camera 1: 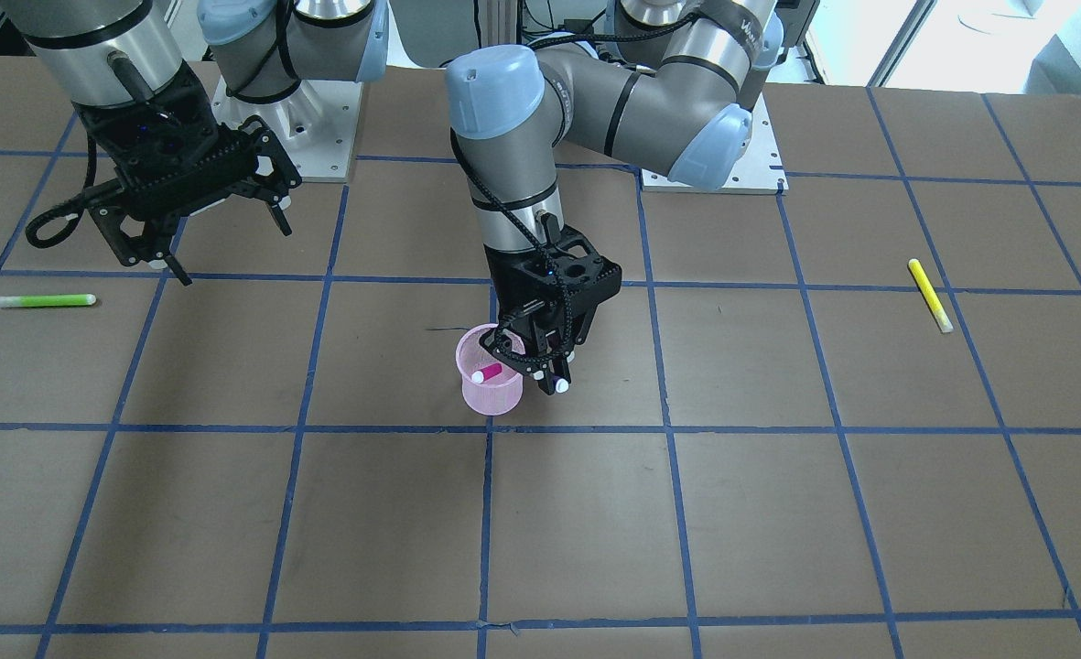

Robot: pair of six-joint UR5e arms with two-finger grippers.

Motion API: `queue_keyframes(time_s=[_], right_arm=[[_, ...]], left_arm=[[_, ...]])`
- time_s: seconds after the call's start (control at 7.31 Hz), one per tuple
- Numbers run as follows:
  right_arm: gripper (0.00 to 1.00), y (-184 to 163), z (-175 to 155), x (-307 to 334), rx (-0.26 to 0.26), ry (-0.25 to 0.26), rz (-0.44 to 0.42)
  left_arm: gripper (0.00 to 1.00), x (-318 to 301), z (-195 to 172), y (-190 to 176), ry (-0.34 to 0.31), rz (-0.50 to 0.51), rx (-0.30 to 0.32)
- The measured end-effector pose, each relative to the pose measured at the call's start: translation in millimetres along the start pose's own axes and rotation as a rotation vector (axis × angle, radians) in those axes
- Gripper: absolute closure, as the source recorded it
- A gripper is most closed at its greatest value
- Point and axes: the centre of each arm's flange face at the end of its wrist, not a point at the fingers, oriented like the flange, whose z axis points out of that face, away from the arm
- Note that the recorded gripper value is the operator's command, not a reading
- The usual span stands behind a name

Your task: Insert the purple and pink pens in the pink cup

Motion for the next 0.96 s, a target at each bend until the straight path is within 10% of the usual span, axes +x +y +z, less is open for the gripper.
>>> queue_keyframes(time_s=[0.27,0.41,0.96], right_arm=[[0.00,2,1,-4,-0.020,-0.013,0.222],[0.00,2,0,-6,-0.025,-0.014,0.324],[0.00,8,1,-7,-0.082,0.006,0.621]], left_arm=[[1.00,10,9,25,-0.003,-0.020,0.003],[0.04,12,13,37,-0.007,-0.016,-0.002],[0.00,11,12,50,0.000,-0.003,-0.016]])
